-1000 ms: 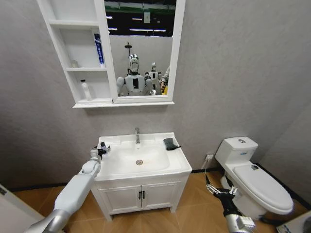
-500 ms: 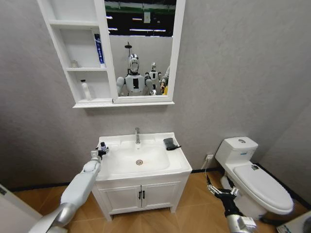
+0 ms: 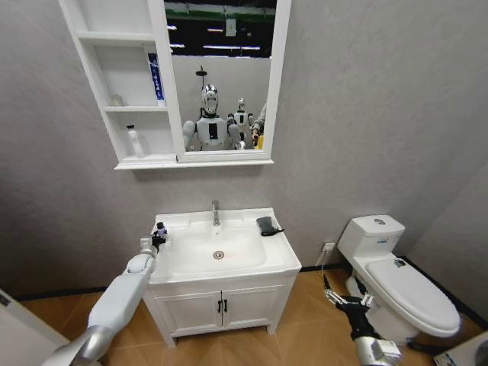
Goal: Move facial cleanser and shampoo from washbasin to cabinet, then wipe washbasin with towel.
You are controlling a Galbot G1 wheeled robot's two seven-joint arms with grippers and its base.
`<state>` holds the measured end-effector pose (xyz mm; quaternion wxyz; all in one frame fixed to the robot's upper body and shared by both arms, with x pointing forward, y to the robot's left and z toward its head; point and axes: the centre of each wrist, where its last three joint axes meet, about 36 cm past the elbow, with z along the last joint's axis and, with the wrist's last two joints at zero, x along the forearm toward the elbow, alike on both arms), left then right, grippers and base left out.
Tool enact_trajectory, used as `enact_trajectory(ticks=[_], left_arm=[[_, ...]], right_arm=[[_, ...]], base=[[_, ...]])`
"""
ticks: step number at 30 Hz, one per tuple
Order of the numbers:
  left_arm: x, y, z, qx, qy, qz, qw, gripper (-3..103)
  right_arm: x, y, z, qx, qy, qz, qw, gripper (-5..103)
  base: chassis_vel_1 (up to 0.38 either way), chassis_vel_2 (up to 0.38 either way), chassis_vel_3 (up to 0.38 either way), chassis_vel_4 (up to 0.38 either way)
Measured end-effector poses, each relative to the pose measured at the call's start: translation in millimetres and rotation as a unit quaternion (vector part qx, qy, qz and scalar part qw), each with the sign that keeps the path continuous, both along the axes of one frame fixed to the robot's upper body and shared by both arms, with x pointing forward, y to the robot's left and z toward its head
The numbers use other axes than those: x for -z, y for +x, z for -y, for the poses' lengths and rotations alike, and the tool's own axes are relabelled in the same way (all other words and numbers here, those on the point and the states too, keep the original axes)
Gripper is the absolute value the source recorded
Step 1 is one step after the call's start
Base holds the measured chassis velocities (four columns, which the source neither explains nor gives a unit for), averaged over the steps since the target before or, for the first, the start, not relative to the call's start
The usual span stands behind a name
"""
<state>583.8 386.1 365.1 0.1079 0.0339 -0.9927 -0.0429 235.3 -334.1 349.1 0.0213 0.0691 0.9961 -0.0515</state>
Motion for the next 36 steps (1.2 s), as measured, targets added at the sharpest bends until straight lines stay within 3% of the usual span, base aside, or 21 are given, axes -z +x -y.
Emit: enact_trajectory(ticks=[2,4,5,8,9,11,14,15,16,18,19,21,24,27,36], left_arm=[[-17,-2,0,0.006,0.006,0.013,0.9999,42],[-65,-9,2,0.015,0.022,0.047,0.9986,42],[-65,-9,2,0.015,0.022,0.047,0.9986,42],[-150,-31,0,0.019,0.042,0.091,0.9948,42],[-150,-31,0,0.019,0.042,0.091,0.9948,42],[-198,-42,2,0.015,0.045,0.104,0.9934,42],[-243,-52,11,0.009,0.040,0.099,0.9942,42],[-276,-58,18,0.015,0.034,0.086,0.9956,42],[-276,-58,18,0.015,0.034,0.086,0.9956,42],[-328,-60,24,0.025,0.025,0.064,0.9973,42],[-328,-60,24,0.025,0.025,0.064,0.9973,42],[-373,-51,23,0.031,0.008,0.040,0.9987,42],[-389,-44,21,0.030,0.003,0.034,0.9990,42],[-427,-16,24,0.020,-0.012,0.030,0.9993,42],[-433,43,57,0.002,-0.002,0.015,0.9999,42]], right_arm=[[-1,1,-1,0.001,-0.001,0.000,1.000,100],[-4,2,-2,0.001,-0.001,0.002,1.000,100],[-4,2,-2,0.001,-0.001,0.002,1.000,100],[-7,1,-6,0.001,0.003,0.006,1.000,100],[-7,1,-6,0.001,0.003,0.006,1.000,100],[-7,1,-7,0.000,0.003,0.007,1.000,100],[-8,1,-9,-0.004,0.003,0.008,1.000,100],[-8,1,-10,-0.009,0.003,0.008,1.000,100],[-8,1,-10,-0.009,0.003,0.008,1.000,100],[-8,0,-12,-0.013,0.003,0.008,1.000,100],[-8,0,-12,-0.013,0.003,0.008,1.000,100],[-8,-1,-12,-0.014,0.004,0.011,1.000,100],[-7,-2,-10,-0.014,0.004,0.013,1.000,100],[-4,-4,-6,-0.012,0.007,0.013,1.000,100],[5,-9,-1,-0.010,0.009,0.008,1.000,100]], base=[[0.000,0.000,0.000,0.000],[0.000,0.000,0.000,0.000],[0.000,0.000,0.000,0.000],[0.000,0.000,0.000,0.000],[0.000,0.000,0.000,0.000],[0.000,0.000,0.000,0.000],[0.000,0.000,0.000,0.000],[0.000,0.000,0.000,0.000],[0.000,0.000,0.000,0.000],[0.000,0.000,0.000,0.000],[0.000,0.000,0.000,0.000],[0.000,0.000,0.000,0.000],[0.000,0.000,0.000,0.000],[0.000,0.000,0.000,0.000],[0.000,0.000,0.000,0.000]])
